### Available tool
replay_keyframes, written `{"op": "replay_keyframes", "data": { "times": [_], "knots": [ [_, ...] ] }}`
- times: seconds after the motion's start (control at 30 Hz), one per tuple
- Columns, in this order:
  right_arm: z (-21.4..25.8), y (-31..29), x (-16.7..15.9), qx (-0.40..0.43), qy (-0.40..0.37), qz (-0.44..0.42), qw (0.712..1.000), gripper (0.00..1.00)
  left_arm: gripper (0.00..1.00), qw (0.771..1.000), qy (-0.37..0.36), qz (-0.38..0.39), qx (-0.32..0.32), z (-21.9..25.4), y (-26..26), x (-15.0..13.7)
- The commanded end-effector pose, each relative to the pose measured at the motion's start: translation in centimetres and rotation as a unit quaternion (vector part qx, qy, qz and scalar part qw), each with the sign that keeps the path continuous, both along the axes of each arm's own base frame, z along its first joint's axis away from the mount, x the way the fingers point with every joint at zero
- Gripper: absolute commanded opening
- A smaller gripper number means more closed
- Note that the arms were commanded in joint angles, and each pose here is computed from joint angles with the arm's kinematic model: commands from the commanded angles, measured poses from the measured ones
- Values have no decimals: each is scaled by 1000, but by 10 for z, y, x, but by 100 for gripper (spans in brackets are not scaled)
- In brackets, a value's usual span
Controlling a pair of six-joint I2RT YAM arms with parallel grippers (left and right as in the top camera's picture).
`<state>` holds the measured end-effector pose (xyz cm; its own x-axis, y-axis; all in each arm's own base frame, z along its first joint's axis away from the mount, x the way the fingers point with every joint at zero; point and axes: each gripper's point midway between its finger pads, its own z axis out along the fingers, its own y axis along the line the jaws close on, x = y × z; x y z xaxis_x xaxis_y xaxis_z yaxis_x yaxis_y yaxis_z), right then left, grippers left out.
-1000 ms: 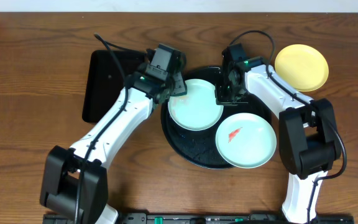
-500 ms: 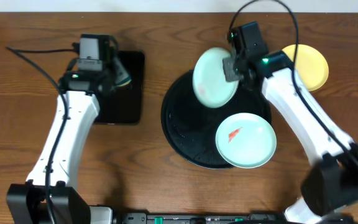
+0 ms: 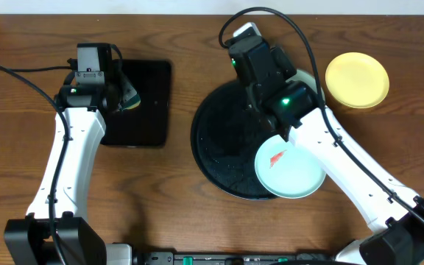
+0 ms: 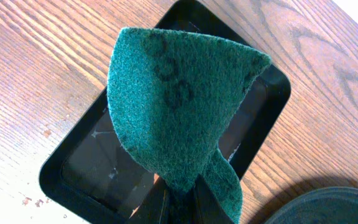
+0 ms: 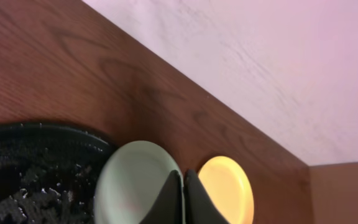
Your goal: Clean dirty plates on tray and stack at the side
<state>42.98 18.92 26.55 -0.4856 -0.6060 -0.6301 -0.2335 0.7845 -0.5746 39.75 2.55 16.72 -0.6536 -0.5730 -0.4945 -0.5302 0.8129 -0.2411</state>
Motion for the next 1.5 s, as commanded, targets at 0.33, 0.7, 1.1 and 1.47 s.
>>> {"op": "replay_keyframes", "data": {
  "times": [0.33,0.7,1.1,1.47],
  "knots": [
    [-44,-100,3,228,90,-216,945,49,8,1000,9,1,8,-5,3,-4],
    [-101,-205,3,397,204,-319,836,74,8,1000,10,1,8,-5,3,-4],
    [-210,-191,-9,413,316,-407,751,79,7,1000,9,1,8,-5,3,-4],
    [-232,-202,-7,393,307,-445,744,75,8,1000,9,1,8,-5,3,-4]
  ]
}}
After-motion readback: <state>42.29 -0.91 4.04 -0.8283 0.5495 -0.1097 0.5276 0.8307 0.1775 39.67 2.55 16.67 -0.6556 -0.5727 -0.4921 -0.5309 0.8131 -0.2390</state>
